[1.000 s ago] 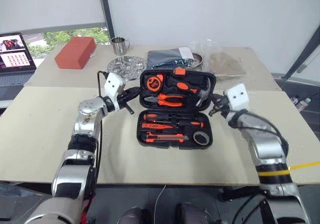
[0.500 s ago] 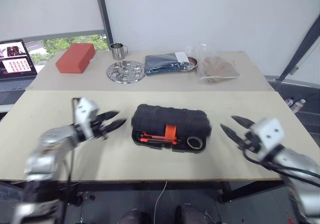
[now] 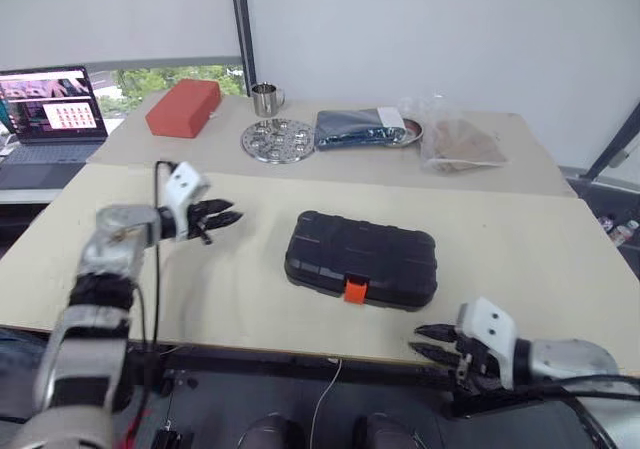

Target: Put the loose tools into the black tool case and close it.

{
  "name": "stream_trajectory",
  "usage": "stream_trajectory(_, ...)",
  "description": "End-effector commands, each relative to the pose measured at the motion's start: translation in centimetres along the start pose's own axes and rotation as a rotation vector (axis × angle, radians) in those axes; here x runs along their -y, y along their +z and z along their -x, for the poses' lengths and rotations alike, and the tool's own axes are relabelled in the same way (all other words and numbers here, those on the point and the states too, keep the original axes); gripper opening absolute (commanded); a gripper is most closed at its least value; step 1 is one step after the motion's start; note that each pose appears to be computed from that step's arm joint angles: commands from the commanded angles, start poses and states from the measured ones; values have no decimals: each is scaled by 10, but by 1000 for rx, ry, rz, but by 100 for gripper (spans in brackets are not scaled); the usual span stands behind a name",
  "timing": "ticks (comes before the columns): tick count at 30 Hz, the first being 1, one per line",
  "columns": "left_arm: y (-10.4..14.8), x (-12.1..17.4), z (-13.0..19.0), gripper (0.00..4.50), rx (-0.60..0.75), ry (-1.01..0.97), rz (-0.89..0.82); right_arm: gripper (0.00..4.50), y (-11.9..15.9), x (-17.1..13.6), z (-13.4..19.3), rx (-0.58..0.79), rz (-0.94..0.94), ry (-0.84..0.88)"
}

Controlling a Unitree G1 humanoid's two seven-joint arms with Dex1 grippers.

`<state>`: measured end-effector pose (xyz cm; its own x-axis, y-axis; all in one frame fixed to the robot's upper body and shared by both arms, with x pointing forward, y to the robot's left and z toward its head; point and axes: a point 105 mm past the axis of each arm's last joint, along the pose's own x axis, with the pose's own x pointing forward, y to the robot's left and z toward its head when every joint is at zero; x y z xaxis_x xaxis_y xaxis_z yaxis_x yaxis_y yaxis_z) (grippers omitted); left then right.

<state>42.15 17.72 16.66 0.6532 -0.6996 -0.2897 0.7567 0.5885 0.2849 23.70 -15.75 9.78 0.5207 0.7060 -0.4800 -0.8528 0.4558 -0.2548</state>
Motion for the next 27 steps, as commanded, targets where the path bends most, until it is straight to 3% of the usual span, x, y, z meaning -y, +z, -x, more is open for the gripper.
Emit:
stream_trajectory(1,14,3,-21,6,2,-23,-122,0,7,5,-8,4,61,29)
stream_trajectory(4,21,19,-43,6,-11,-90,-203,0,17,16,-14,11,84,42)
stream_trajectory(7,19,40,-51,6,-21,-236,-200,0,18,43,-13,-16,90,-55)
stream_trajectory(13,5,82,-33,6,-48,-646,-130,0,-1,83,14,-66,45,-258)
stream_trajectory(17,16,71,-21,6,25,-606,-123,0,-1,78,23,-41,8,-275)
stream_trajectory(21,72,53,-4,6,203,-597,82,0,24,59,36,88,-84,-248)
stream_trajectory(24,89,75,-8,6,227,-687,91,0,44,48,36,176,-141,-224)
stream_trajectory(27,79,109,-30,6,161,-737,0,0,53,40,27,199,-169,-195)
